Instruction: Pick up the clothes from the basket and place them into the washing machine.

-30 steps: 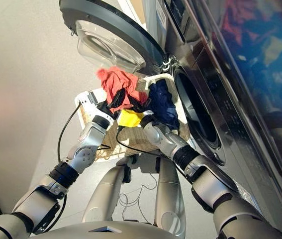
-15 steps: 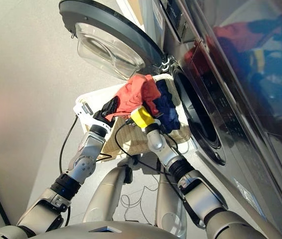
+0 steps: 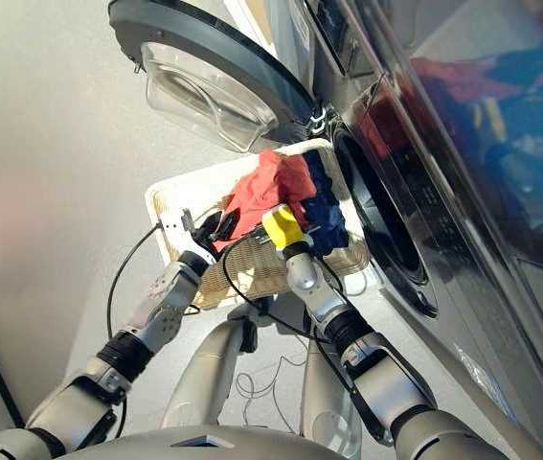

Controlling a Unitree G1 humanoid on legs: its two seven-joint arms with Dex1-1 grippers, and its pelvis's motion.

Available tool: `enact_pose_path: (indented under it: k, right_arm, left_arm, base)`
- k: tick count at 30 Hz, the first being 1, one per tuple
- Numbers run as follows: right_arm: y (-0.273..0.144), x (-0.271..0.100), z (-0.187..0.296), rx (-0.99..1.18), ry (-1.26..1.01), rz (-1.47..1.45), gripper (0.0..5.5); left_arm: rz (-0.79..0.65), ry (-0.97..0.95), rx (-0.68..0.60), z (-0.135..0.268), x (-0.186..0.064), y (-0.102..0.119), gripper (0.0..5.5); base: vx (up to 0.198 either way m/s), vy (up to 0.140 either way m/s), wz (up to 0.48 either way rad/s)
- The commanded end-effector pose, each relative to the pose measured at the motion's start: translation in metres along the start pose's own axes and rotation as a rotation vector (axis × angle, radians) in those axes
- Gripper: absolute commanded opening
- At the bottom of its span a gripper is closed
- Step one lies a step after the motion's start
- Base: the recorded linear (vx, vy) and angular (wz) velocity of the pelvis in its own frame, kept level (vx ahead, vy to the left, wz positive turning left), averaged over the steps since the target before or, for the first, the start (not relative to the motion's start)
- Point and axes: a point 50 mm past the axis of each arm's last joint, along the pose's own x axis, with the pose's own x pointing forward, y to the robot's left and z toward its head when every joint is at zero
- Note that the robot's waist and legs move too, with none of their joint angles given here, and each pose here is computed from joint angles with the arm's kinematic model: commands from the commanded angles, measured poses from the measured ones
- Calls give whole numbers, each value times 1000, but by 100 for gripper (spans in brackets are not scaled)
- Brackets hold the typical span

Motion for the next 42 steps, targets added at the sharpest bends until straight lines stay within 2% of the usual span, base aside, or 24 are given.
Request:
enact_pose_path:
  k: [1, 2, 3, 4, 6, 9, 13, 15, 16, 18, 27, 31, 33, 36, 42]
  right_arm:
    - [-67, 5, -2, 8, -2, -238, 0]
    - [-66, 5, -2, 7, -3, -233, 0]
    - [-65, 5, -2, 7, -3, -228, 0]
    - [-64, 5, -2, 10, -3, -223, 0]
    - [-60, 6, -2, 9, 0, -204, 0]
    - [-56, 4, -5, 6, 9, -180, 0]
    - [-53, 3, -10, 22, 32, -172, 0]
    - [-54, 2, -11, 34, 38, -174, 0]
    - [-55, 2, -13, 37, 44, -174, 0]
    - [-57, 1, -13, 45, 43, -185, 0]
    - [-61, -3, -17, 121, 49, -237, 0]
    - [-70, -3, -19, 348, 58, -364, 0]
    - [-77, -3, -18, 438, 45, -417, 0]
    - [-98, 2, -8, 524, -6, -515, 0]
    - [-159, 13, 31, 631, -182, -758, 0]
  left_arm:
    - [129, 6, 91, 9, -37, 50, 0]
    - [123, 6, 81, 8, -35, 48, 0]
    - [108, 9, 66, 6, -34, 45, 173]
    - [96, 23, 35, 2, -33, 43, 550]
    - [13, 72, -48, -8, -28, 30, 550]
    - [-72, 103, -36, -9, -26, 23, 550]
    - [-93, 128, -44, -12, -31, 26, 550]
    - [-119, 147, -131, -19, -32, 22, 550]
    - [-151, 165, -213, -26, -32, 16, 550]
    - [-150, 154, -272, -30, -33, 15, 550]
    - [24, 73, -263, -31, -35, 32, 550]
    - [140, 86, -240, -37, -37, 43, 550]
    - [210, 68, -186, -33, -40, 52, 550]
    - [375, 32, -100, -27, -48, 68, 550]
    - [493, 13, -101, -26, -45, 73, 550]
  base:
    - [0, 0, 0]
    - [0, 0, 0]
    - [0, 0, 0]
    - [0, 0, 0]
    - [0, 0, 0]
    - [0, 0, 0]
    - [0, 0, 0]
    - [0, 0, 0]
    - [0, 0, 0]
    - [0, 0, 0]
    - [0, 0, 0]
    - [0, 0, 0]
    - [0, 0, 0]
    - [0, 0, 0]
    - [-5, -9, 10]
